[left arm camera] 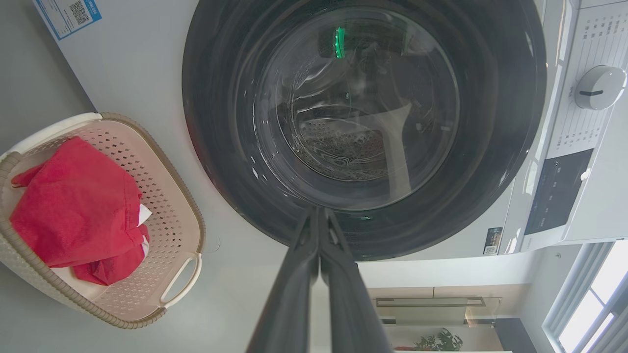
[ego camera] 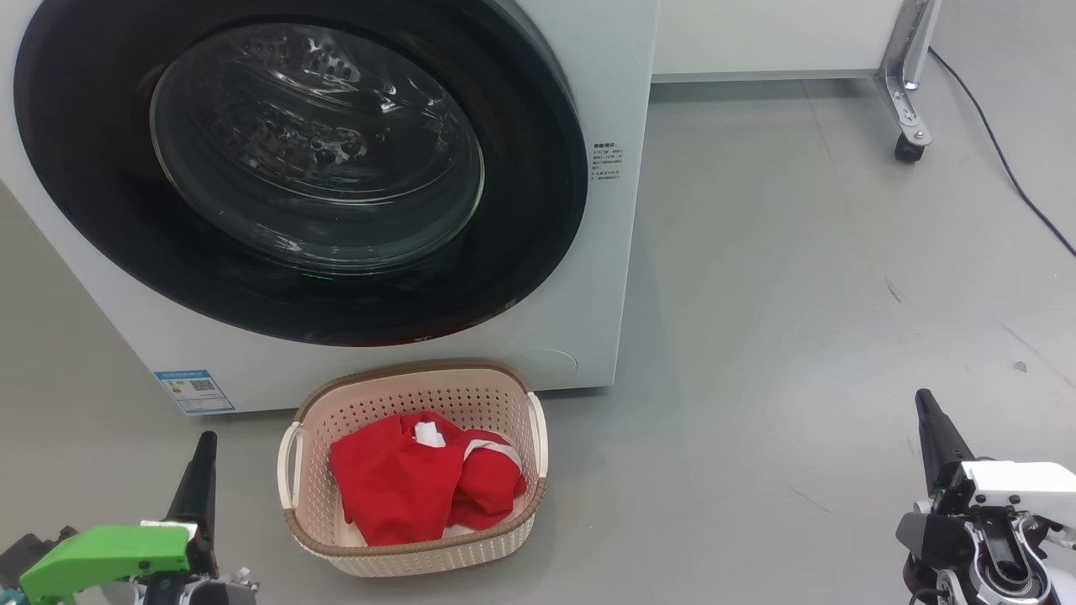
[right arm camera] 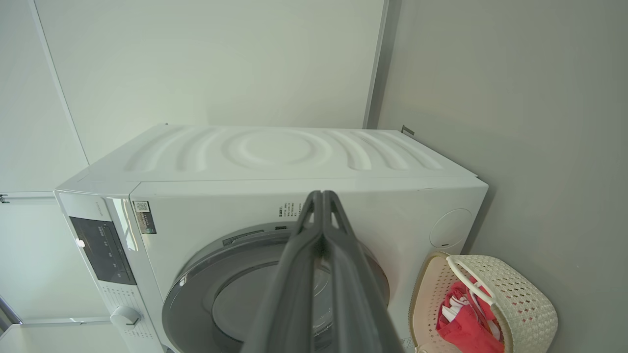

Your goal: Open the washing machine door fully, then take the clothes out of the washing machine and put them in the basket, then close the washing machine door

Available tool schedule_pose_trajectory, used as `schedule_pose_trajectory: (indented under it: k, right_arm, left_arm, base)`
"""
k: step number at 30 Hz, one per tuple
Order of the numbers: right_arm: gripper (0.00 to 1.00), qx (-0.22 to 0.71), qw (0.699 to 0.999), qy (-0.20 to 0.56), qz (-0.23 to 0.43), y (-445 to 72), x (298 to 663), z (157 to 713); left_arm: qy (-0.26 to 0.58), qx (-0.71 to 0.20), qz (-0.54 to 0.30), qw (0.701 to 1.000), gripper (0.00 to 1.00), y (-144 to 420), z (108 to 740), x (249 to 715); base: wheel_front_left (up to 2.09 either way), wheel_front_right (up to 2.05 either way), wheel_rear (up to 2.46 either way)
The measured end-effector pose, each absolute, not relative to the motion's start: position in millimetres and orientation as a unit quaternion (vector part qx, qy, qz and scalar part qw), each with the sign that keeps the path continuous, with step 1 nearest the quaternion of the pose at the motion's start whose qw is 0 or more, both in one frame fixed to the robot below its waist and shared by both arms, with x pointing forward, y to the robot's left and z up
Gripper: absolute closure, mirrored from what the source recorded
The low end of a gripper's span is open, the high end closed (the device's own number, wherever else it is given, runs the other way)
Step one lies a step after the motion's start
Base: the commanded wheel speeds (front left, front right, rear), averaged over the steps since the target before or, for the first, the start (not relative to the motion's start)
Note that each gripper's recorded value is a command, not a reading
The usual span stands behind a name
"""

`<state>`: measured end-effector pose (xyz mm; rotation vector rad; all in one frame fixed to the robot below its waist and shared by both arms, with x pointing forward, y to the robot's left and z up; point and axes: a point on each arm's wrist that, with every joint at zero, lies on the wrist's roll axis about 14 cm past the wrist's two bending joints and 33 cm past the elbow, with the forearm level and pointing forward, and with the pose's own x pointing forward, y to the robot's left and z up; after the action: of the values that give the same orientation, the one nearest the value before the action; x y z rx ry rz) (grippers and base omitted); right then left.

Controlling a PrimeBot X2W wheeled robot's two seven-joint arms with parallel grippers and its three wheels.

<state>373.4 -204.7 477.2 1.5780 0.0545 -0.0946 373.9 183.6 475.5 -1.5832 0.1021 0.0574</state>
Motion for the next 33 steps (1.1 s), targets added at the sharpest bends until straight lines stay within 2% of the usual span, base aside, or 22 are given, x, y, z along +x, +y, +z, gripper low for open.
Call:
schedule_pose_trajectory:
  k: [33]
  right_arm:
    - [1.00, 0.709, 0.703, 0.024, -0.043, -205.3, 373.4, 477.3]
  left_arm:
    - [0.045, -0.711, 0.027, 0.701, 1.00, 184.7, 475.3, 374.4]
  base:
    - [0.00, 0.00, 0.00]
